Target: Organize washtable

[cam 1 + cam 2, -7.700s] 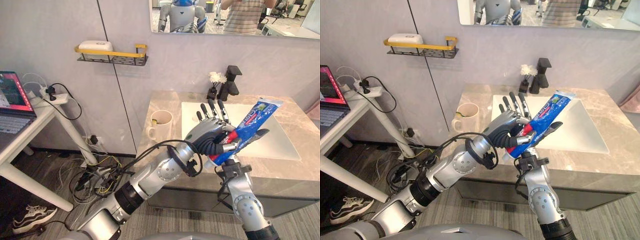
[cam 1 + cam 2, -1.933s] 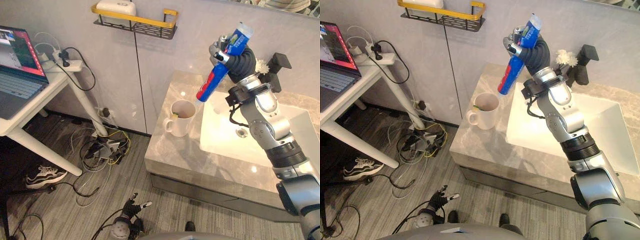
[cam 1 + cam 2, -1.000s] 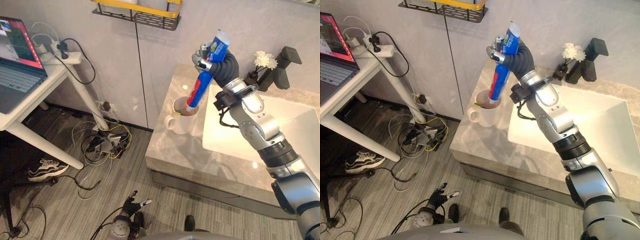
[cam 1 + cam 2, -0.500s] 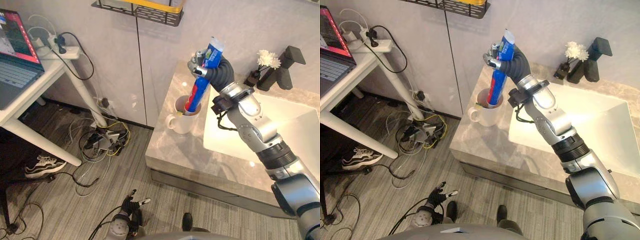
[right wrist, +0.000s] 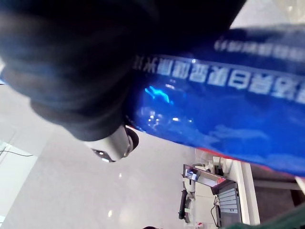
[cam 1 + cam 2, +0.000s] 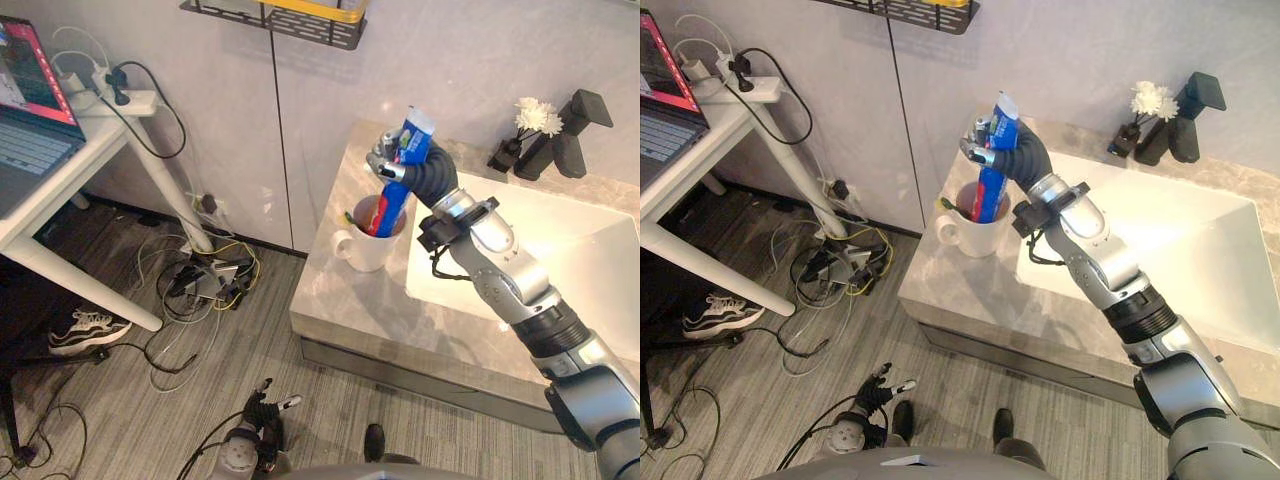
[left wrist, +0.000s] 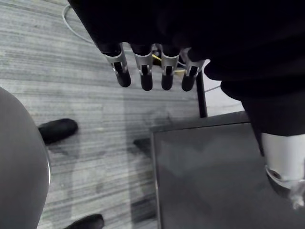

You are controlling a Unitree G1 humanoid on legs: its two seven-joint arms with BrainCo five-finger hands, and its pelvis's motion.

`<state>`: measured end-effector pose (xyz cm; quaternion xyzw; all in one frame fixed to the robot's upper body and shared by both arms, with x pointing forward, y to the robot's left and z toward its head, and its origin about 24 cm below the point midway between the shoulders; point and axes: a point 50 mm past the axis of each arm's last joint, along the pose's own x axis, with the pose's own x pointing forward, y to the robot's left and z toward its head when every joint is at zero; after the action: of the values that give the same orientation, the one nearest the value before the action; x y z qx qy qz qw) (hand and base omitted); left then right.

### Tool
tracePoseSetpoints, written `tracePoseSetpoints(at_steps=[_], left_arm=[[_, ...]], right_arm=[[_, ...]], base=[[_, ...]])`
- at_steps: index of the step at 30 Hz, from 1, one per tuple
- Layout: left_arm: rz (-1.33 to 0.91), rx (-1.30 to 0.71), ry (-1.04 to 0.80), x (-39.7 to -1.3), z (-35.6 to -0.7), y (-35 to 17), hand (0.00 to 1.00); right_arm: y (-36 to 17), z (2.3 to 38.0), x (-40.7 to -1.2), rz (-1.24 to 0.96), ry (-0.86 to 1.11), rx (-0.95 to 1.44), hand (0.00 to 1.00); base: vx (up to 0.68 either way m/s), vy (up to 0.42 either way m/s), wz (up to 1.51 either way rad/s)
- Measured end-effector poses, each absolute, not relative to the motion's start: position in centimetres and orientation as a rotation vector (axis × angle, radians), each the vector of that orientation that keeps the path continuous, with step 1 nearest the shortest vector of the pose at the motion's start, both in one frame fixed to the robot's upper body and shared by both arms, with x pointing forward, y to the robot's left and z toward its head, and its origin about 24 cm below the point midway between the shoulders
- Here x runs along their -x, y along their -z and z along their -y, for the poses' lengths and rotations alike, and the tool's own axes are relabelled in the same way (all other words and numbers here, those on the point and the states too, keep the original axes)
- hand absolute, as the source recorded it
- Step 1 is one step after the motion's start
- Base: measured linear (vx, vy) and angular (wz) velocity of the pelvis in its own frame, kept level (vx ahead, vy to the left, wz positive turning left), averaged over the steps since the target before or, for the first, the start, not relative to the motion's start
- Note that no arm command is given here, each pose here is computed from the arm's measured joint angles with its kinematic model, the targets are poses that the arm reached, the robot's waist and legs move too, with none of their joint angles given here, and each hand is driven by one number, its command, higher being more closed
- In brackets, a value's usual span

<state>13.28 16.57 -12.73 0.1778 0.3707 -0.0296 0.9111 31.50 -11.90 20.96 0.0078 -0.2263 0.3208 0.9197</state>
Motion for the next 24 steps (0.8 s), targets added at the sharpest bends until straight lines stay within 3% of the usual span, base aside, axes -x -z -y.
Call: tracePoseSetpoints(at_steps=[6, 7, 24], left_arm=[[-0.764, -0.366, 0.061, -13.3, -16.6, 12.7, 0.0], [-0.764, -0.366, 0.061, -13.3, -16.6, 12.7, 0.0], [-0.766, -0.367, 0.06, -13.3, -16.6, 12.7, 0.0]], right_arm=[[-19.9, 11.9, -31.3, 0.438, -0.663, 0.01, 1.0], [-19.7, 11.9, -31.3, 0.433, -0.661, 0.013, 0.0], [-20.2, 11.6, -30.5, 0.459, -0.678, -0.001, 0.0]], base=[[0.0, 0.0, 0.0], [0.0, 0.0, 0.0], [0.0, 0.0, -0.01]])
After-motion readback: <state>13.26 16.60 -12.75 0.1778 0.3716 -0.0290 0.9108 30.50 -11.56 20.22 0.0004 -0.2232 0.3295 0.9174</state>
